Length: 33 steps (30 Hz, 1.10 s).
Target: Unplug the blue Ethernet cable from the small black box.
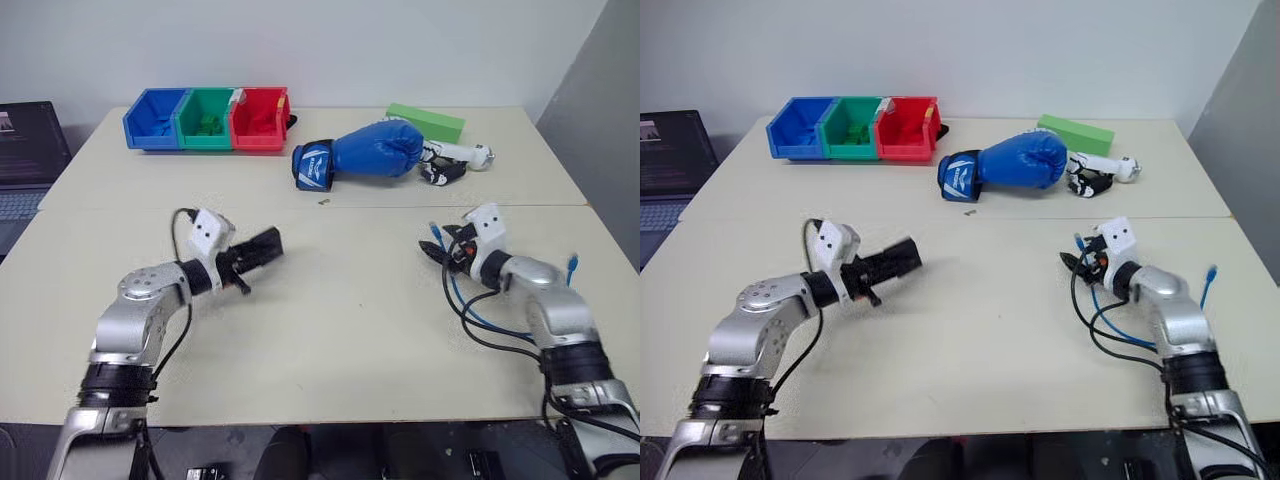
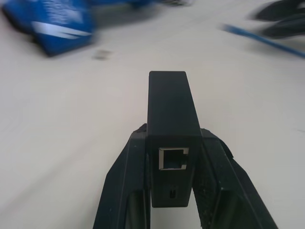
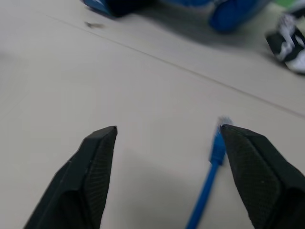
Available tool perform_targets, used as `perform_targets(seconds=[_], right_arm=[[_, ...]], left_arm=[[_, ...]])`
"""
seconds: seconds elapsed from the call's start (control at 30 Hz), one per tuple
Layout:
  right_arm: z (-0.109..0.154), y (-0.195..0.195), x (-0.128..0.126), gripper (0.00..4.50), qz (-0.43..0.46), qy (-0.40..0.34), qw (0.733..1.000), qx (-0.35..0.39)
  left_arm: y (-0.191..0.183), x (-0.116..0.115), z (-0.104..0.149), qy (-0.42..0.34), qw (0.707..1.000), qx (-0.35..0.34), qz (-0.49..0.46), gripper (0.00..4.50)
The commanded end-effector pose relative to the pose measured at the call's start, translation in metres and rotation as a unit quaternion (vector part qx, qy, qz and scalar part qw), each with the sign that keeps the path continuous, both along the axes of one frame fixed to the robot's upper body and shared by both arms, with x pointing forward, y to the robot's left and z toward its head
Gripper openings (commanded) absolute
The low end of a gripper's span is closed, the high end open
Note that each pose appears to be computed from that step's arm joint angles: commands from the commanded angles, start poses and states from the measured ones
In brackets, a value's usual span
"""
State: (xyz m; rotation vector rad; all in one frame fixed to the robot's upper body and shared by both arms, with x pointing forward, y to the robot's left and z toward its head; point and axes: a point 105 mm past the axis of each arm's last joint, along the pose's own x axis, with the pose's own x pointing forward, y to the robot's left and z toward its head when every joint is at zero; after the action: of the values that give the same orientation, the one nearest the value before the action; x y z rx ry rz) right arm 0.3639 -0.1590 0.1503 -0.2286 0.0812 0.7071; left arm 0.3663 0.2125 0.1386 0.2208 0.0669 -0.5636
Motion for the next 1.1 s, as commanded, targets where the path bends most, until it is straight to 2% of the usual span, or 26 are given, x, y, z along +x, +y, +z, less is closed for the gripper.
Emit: perform_targets(seconds=[0.03,0.27,0.47,0.5,0.67,0.87,1.0,1.1], right_arm=[[0.028,0.042,-0.035,3.73,0.137,-0.044,0.989,-0.028],[0.043,0.091,-0.068,3.73,0.263,-0.023,0.964,-0.023],[0.047,0.1,-0.082,3.73,0.319,-0.005,0.947,-0.042],[0.047,0.099,-0.081,3.73,0.319,-0.005,0.947,-0.043],[0.048,0.098,-0.08,3.73,0.317,-0.005,0.947,-0.045],[0.045,0.094,-0.082,3.73,0.305,0.003,0.951,-0.04],[0.037,0.079,-0.083,3.73,0.273,0.021,0.961,-0.029],[0.033,0.06,-0.082,3.73,0.24,0.033,0.97,-0.026]], left_arm=[[0.032,0.016,0.011,-0.084,0.99,0.017,0.114,0.78],[0.043,0.019,-0.019,-0.086,0.98,-0.018,0.177,0.78],[0.04,0.011,-0.045,-0.052,0.984,-0.027,0.167,0.78],[0.041,0.009,-0.049,-0.044,0.984,-0.03,0.17,1.13],[0.044,0.004,-0.056,-0.033,0.984,-0.035,0.17,2.11],[0.044,-0.008,-0.044,-0.049,0.985,-0.025,0.161,3.22],[0.052,-0.026,-0.026,-0.036,0.986,-0.023,0.16,3.22],[0.051,-0.041,-0.016,-0.017,0.992,0.026,0.124,3.22]])
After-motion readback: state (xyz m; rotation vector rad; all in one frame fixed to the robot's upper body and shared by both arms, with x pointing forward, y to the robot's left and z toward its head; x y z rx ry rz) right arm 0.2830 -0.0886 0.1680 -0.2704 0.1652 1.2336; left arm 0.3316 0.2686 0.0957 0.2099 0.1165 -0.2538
